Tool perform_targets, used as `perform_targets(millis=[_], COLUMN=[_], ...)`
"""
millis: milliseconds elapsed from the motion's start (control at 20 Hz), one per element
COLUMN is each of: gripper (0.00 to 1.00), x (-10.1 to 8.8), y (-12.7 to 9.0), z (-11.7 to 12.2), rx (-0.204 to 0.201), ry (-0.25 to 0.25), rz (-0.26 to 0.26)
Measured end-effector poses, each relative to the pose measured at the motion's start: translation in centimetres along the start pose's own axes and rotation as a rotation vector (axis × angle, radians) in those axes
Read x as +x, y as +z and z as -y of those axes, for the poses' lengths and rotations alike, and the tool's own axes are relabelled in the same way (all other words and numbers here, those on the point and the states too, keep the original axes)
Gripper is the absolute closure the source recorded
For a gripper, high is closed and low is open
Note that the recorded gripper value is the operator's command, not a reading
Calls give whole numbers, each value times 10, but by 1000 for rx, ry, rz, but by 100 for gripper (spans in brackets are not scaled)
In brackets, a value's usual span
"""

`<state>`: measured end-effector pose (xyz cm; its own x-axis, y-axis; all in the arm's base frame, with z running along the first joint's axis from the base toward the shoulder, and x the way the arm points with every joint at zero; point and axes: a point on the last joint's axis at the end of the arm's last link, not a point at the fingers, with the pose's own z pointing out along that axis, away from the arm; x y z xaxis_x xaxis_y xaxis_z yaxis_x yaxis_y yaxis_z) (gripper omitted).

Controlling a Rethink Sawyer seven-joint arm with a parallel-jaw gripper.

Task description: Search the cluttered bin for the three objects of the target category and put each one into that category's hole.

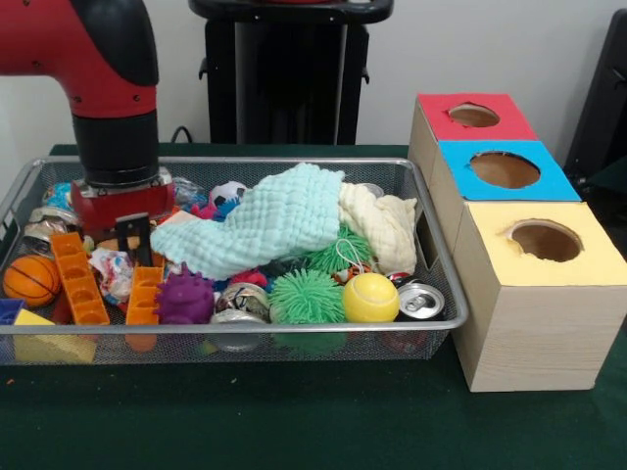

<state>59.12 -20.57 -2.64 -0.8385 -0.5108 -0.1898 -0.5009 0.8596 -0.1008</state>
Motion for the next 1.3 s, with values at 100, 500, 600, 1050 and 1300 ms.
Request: perform_targets(millis=[100, 500, 600, 1050, 1300], gripper=[100, 100, 100, 100, 100], x=[-10, -14, -13, -18, -36], y=[-6, -17, -18, -35, -56], z=[-11, -19, -21, -33, -41], rx=[12, 48, 52, 67, 75], ry=[-45, -91, -95, -114, -107], rz=[2, 5, 5, -6, -6])
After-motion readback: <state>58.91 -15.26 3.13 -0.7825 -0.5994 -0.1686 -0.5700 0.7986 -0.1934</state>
